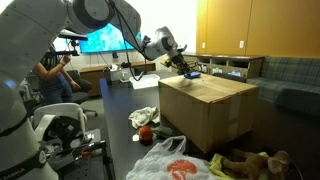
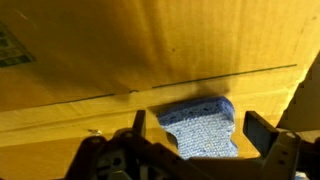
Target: Put all the objects from the box on the table, and then put all the objects that were on the table on the box
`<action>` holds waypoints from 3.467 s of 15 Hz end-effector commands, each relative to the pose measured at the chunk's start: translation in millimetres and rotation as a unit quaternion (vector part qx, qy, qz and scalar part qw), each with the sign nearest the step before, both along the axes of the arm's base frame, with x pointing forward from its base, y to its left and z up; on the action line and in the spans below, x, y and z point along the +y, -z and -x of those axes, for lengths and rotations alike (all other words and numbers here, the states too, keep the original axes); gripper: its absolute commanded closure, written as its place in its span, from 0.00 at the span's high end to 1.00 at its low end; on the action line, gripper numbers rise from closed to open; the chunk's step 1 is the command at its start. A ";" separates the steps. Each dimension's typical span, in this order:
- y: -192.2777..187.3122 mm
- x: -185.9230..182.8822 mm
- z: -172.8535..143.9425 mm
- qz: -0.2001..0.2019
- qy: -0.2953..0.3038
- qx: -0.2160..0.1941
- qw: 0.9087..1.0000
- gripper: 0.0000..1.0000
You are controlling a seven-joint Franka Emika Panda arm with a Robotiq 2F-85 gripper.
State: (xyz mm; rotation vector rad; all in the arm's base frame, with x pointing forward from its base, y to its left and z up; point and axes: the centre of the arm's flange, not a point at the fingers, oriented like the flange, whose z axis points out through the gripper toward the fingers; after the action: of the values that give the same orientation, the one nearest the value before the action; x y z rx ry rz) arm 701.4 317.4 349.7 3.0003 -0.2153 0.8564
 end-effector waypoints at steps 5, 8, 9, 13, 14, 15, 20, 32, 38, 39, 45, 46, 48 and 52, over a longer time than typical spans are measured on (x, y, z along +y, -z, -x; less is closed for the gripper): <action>-1.4 4.0 24.8 0.028 -0.020 -0.002 0.999 1.00; -2.3 6.0 21.0 0.030 -0.022 -0.004 0.999 1.00; -2.6 4.9 19.4 0.030 -0.022 -0.005 0.999 1.00; -3.6 0.7 12.1 0.033 -0.028 -0.006 0.999 1.00; -4.3 0.1 10.7 0.033 -0.032 -0.006 0.999 1.00; -4.8 0.1 9.2 0.034 -0.037 -0.005 0.999 1.00; -13.0 2.8 -7.1 0.041 -0.060 -0.004 0.997 1.00; -19.2 7.5 -34.6 0.046 -0.151 0.037 0.987 1.00; -8.5 13.1 -45.2 0.057 -0.166 0.053 0.983 1.00; -8.3 13.6 -46.3 0.058 -0.168 0.054 0.983 1.00; -0.4 8.2 -63.5 0.061 -0.163 0.066 0.983 1.00; -0.9 5.2 -66.5 0.060 -0.161 0.068 0.983 1.00; 2.0 -0.8 -70.8 0.062 -0.157 0.074 0.983 0.89; -0.4 -9.7 -77.4 0.063 -0.159 0.084 0.982 0.54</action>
State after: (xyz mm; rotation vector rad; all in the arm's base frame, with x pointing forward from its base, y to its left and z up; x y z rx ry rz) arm 753.7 307.2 344.7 2.9868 0.2935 0.6193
